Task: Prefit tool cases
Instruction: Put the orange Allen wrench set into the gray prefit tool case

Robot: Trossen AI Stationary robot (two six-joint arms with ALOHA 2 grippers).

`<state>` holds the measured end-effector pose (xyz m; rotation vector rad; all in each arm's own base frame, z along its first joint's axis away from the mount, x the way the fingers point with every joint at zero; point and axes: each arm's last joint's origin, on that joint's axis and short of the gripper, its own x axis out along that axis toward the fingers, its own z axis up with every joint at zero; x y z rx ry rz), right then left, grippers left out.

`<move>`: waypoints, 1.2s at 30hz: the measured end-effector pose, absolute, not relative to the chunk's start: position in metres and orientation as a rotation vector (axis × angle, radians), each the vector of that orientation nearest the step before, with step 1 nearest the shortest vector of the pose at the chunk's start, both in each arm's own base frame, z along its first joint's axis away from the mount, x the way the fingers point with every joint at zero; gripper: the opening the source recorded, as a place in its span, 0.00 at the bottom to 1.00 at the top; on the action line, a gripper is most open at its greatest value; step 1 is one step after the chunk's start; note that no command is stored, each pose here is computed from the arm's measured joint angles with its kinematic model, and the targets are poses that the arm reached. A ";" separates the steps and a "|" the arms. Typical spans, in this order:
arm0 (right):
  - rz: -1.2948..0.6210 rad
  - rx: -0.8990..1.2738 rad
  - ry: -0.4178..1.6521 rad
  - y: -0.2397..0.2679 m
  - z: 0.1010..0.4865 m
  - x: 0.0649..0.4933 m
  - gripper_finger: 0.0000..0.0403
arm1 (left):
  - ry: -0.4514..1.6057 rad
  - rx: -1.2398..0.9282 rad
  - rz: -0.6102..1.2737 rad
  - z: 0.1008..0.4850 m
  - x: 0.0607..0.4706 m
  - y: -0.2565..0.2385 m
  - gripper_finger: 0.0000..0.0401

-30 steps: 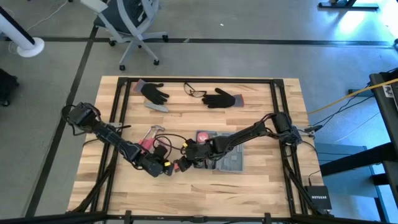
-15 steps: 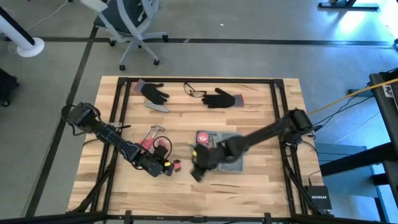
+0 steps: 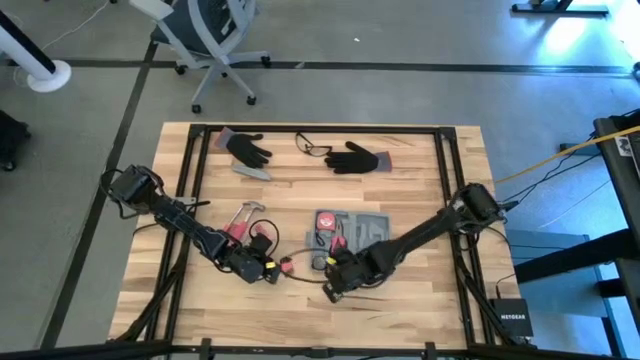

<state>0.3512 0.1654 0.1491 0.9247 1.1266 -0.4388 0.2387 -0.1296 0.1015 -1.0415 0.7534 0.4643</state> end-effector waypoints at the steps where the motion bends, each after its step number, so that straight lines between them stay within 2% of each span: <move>1: -0.455 0.926 1.110 0.160 0.148 0.354 0.00 | 0.754 -1.035 0.462 0.102 0.239 -0.129 0.00; 5: -0.490 0.947 1.030 0.137 0.149 0.367 0.00 | 0.751 -1.033 0.462 0.102 0.240 -0.128 0.00; 13: -0.602 0.864 1.017 0.086 0.143 0.378 0.00 | 0.740 -1.026 0.461 0.102 0.238 -0.131 0.00; 17: -0.518 0.906 0.949 0.069 0.148 0.391 0.00 | 0.739 -1.025 0.461 0.102 0.238 -0.131 0.00; 25: -0.253 0.977 0.978 0.100 0.157 0.395 0.00 | 0.720 -1.011 0.458 0.103 0.240 -0.130 0.00; 31: -0.282 1.043 0.937 0.128 0.150 0.393 0.00 | 0.674 -1.020 0.481 0.100 0.247 -0.125 0.00; 36: -0.365 1.108 0.880 0.128 0.139 0.398 0.00 | 0.678 -1.005 0.456 0.099 0.266 -0.133 0.00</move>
